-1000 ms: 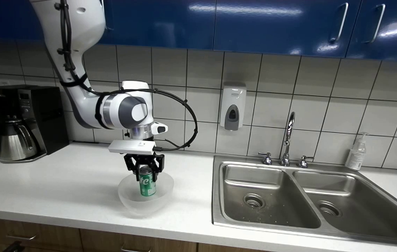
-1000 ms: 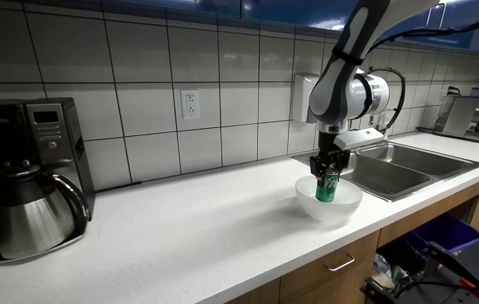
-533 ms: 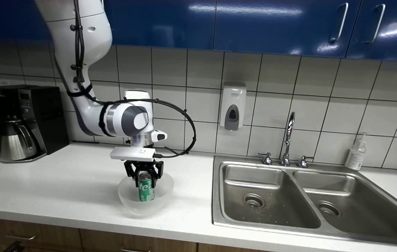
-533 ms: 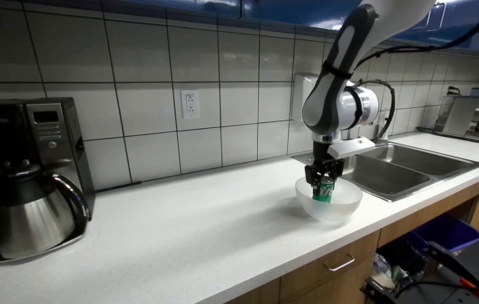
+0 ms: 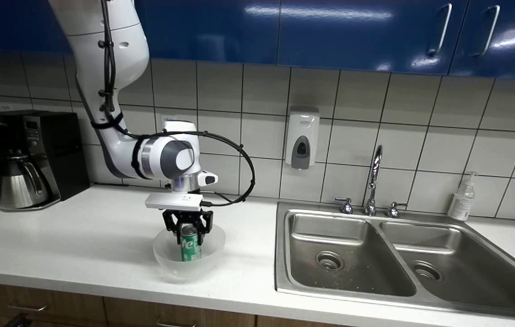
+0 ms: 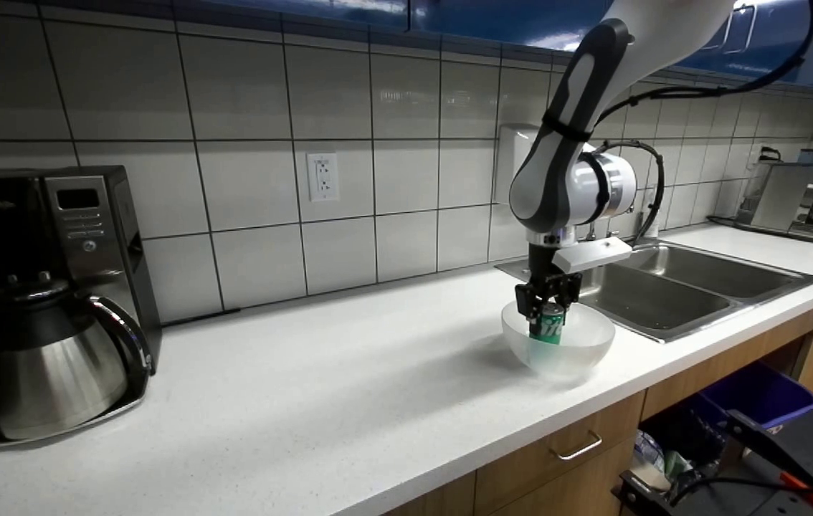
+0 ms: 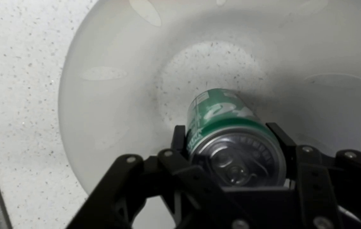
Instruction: Move the can from the counter to the bowl
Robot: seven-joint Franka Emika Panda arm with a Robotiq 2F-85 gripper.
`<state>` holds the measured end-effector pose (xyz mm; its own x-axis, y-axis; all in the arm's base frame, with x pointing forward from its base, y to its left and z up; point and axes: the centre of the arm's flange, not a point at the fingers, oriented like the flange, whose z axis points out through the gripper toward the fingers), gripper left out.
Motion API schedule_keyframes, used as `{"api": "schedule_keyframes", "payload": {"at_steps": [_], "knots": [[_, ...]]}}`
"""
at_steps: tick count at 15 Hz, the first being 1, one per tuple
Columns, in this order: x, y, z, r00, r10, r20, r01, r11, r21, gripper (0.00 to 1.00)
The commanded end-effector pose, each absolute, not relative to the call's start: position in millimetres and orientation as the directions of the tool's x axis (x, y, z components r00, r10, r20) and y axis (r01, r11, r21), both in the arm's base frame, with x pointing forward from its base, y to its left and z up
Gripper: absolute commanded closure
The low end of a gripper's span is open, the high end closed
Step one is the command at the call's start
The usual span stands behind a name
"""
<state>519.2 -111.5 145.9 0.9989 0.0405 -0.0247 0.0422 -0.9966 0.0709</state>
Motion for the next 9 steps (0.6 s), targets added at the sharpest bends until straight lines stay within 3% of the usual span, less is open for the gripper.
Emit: {"api": "schedule_keyframes", "payload": {"at_steps": [1,3,9], "knots": [[529,-118,149,0.999,0.031,-0.035,0.033,-0.997,0.065,0.09],[530,-117,155,0.999,0.034,-0.028,0.036,-0.997,0.067,0.0],[537,-111,195,0.998,0.056,0.001,0.055,-0.993,0.1,0.0]]}}
